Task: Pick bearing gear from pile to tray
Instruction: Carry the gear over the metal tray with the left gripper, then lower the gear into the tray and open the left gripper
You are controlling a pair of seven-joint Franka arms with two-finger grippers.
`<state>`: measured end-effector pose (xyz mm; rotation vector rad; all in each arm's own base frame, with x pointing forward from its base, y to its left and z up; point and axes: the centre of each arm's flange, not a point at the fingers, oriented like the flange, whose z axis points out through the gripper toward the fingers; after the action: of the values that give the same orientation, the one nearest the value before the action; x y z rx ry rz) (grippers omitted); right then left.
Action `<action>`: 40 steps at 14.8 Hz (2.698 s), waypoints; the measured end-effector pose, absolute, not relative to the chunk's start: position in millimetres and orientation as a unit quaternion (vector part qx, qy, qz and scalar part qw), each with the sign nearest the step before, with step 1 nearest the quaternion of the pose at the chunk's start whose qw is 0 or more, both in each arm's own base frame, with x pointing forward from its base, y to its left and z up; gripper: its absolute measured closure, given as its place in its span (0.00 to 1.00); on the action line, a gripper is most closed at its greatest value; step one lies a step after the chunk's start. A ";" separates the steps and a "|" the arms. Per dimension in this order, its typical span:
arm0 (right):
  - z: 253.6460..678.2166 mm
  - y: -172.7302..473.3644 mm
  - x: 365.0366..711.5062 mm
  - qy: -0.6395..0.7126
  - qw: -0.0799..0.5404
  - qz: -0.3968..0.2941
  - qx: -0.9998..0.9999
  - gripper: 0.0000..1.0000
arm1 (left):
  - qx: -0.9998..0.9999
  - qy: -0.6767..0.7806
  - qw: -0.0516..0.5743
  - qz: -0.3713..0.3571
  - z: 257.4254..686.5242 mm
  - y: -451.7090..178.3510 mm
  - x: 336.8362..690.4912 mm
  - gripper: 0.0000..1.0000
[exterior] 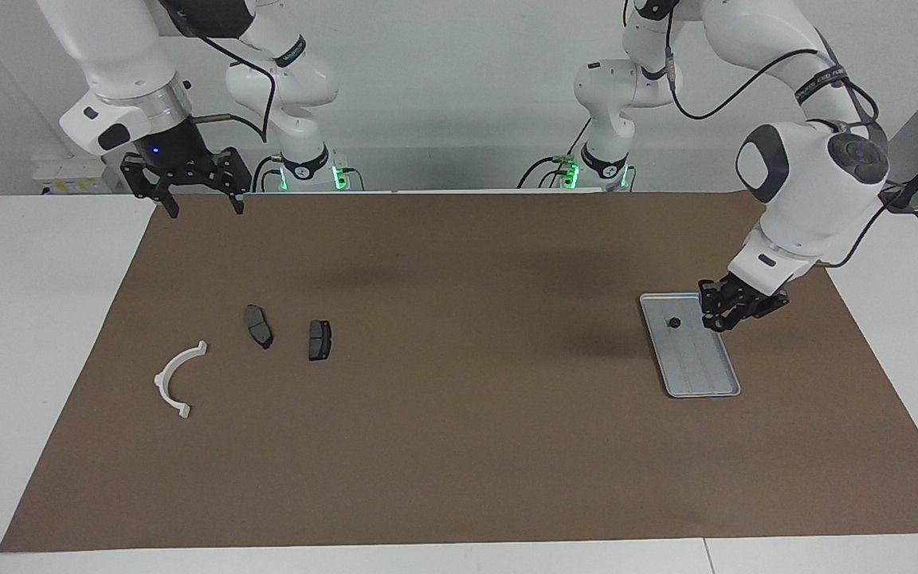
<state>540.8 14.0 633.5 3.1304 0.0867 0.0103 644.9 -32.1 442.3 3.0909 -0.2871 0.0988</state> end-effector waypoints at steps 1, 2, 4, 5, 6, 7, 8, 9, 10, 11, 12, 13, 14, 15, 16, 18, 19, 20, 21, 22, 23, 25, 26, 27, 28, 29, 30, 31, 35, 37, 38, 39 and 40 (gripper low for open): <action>633.5 14.0 540.8 0.028 0.005 0.003 1.000 0.00 | 0.995 -0.095 0.018 0.033 430.1 -32.1 647.7 0.65; 633.5 14.0 540.8 0.028 0.005 0.003 1.000 0.00 | 0.995 -0.097 0.017 0.034 418.4 -30.3 649.1 0.65; 633.5 14.0 540.8 0.028 0.005 0.003 1.000 0.00 | 0.994 -0.102 0.015 0.035 398.6 -15.6 648.0 0.65; 633.5 14.0 540.8 0.028 0.005 0.003 1.000 0.00 | 0.994 -0.104 0.014 0.034 391.6 -4.0 646.1 0.65; 633.5 14.0 540.8 0.028 0.005 0.003 1.000 0.00 | 0.994 -0.104 0.014 0.033 387.5 8.0 644.6 0.65; 633.5 14.0 540.8 0.028 0.005 0.003 1.000 0.00 | 0.994 -0.104 0.013 0.033 385.2 17.7 643.6 0.65; 633.5 14.0 540.8 0.028 0.005 0.003 1.000 0.00 | 0.994 -0.104 0.013 0.035 382.2 23.2 642.7 0.65; 633.5 14.0 540.8 0.028 0.005 0.003 1.000 0.00 | 0.994 -0.103 0.011 0.041 377.5 24.7 641.9 0.65; 633.5 14.0 540.8 0.028 0.005 0.003 1.000 0.00 | 0.993 -0.104 0.010 0.047 370.1 23.8 640.2 0.65; 633.5 14.0 540.8 0.028 0.005 0.003 1.000 0.00 | 0.993 -0.105 0.010 0.051 361.5 22.2 637.6 0.65; 633.5 14.0 540.8 0.028 0.005 0.003 1.000 0.00 | 0.993 -0.105 0.009 0.054 352.7 20.9 635.1 0.65; 633.5 14.0 540.8 0.028 0.005 0.003 1.000 0.00 | 0.993 -0.105 0.009 0.054 345.3 20.3 633.3 0.65; 633.5 14.0 540.8 0.028 0.005 0.003 1.000 0.00 | 0.993 -0.105 0.009 0.055 339.1 20.1 632.4 0.65; 633.5 14.0 540.8 0.028 0.005 0.003 1.000 0.00 | 0.993 -0.105 0.009 0.055 334.8 20.1 631.8 0.65; 633.5 14.0 540.8 0.028 0.005 0.003 1.000 0.00 | 0.993 -0.105 0.009 0.055 331.7 20.1 631.2 0.65; 633.5 14.0 540.8 0.028 0.005 0.003 1.000 0.00 | 0.993 -0.105 0.008 0.060 323.3 18.6 628.0 0.65; 633.5 14.0 540.8 0.028 0.005 0.003 1.000 0.00 | 0.992 -0.105 0.008 0.063 317.1 16.5 625.2 0.65; 633.5 14.0 540.8 0.028 0.005 0.003 1.000 0.00 | 0.992 -0.105 0.008 0.064 310.3 13.2 621.9 0.65; 633.5 14.0 540.8 0.028 0.005 0.003 1.000 0.00 | 0.993 -0.105 0.009 0.062 304.4 8.7 618.5 0.65; 633.5 14.0 540.8 0.028 0.005 0.003 1.000 0.00 | 0.993 -0.103 0.010 0.061 300.6 3.5 616.2 0.65; 633.5 14.0 540.8 0.028 0.005 0.003 1.000 0.00 | 0.993 -0.103 0.011 0.060 298.7 -2.2 614.9 0.65; 633.5 14.0 540.8 0.028 0.005 0.003 1.000 0.00 | 0.993 -0.103 0.011 0.061 299.0 -8.2 614.6 0.65; 633.5 14.0 540.8 0.028 0.005 0.003 1.000 0.00 | 0.993 -0.103 0.011 0.061 299.0 -8.2 614.6 0.65; 633.5 14.0 540.8 0.028 0.005 0.003 1.000 0.00 | 0.993 -0.102 0.011 0.061 299.0 -8.2 614.5 0.65; 633.5 14.0 540.8 0.028 0.005 0.003 1.000 0.00 | 0.993 -0.102 0.011 0.061 299.0 -8.2 614.5 0.65; 633.5 14.0 540.8 0.028 0.005 0.003 1.000 0.00 | 0.993 -0.102 0.011 0.061 299.0 -8.1 614.5 0.65; 633.5 14.0 540.8 0.028 0.005 0.003 1.000 0.00 | 0.993 -0.102 0.011 0.061 299.0 -8.1 614.5 0.65; 633.5 14.0 540.8 0.028 0.005 0.003 1.000 0.00 | 0.993 -0.102 0.011 0.061 299.0 -8.0 614.5 0.65; 633.5 14.1 540.8 0.028 0.005 0.003 1.000 0.00 | 0.993 -0.104 0.011 0.061 299.0 -7.2 614.5 0.65; 633.5 14.1 540.8 0.028 0.005 0.003 1.000 0.00 | 0.993 -0.104 0.010 0.061 299.0 -5.8 614.5 0.65; 633.5 14.3 540.8 0.028 0.005 0.003 1.000 0.00 | 0.993 -0.105 0.010 0.061 299.0 -5.4 614.5 0.65; 633.5 14.4 540.8 0.028 0.005 0.003 1.000 0.00 | 0.993 -0.105 0.010 0.061 299.0 -4.5 614.5 0.65; 633.5 14.4 540.8 0.028 0.005 0.003 1.000 0.00 | 0.993 -0.104 0.010 0.061 298.9 -2.1 614.5 0.65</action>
<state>540.8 14.4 633.5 3.1304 0.0879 0.0103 614.5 -2.1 298.9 3.0996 -0.3259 0.1893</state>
